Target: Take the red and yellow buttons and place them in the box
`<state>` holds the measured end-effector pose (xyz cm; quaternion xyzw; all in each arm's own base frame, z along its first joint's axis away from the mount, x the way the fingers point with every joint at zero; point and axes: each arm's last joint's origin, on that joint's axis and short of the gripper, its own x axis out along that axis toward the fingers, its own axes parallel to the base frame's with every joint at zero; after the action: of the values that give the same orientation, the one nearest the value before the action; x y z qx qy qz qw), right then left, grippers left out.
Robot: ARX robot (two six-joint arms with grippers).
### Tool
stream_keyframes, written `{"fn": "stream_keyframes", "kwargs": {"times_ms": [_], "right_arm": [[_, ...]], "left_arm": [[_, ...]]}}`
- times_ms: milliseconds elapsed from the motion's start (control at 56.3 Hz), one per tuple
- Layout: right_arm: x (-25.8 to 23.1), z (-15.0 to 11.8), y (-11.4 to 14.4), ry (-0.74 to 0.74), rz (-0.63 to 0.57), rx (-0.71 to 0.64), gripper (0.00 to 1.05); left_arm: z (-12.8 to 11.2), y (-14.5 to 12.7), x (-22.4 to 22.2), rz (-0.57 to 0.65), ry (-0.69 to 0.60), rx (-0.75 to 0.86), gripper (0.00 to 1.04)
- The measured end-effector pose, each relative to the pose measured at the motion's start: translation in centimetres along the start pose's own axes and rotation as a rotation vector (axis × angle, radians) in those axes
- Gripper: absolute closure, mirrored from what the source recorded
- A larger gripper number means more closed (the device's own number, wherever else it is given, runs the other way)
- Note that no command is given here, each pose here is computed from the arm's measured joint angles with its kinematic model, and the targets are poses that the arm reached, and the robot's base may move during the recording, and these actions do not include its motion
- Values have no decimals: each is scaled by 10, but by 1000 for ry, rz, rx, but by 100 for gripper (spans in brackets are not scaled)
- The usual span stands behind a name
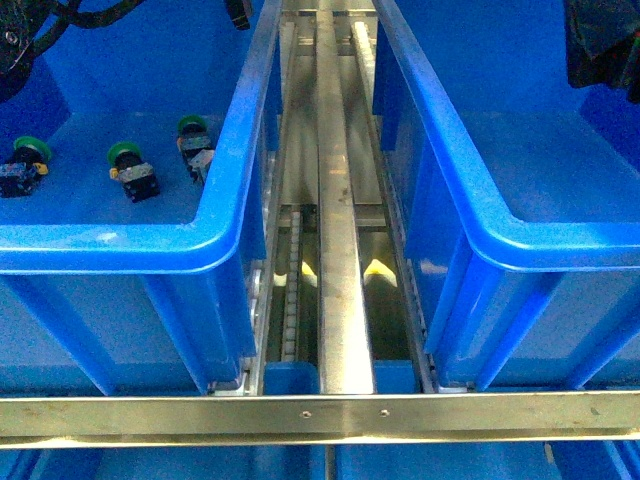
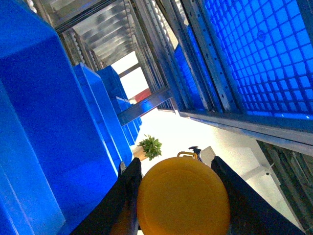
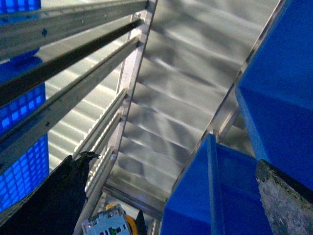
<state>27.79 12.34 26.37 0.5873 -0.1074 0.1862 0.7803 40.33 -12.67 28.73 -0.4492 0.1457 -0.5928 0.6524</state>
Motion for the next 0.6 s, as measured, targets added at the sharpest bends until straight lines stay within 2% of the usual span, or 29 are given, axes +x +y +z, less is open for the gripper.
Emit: {"fn": "stream_keyframes", "kwargs": {"times_ms": [604], "right_arm": [[6,-5,3,35,38,41,6]], "left_arm": [[-5,8,20,-8,46,-25,71]]}}
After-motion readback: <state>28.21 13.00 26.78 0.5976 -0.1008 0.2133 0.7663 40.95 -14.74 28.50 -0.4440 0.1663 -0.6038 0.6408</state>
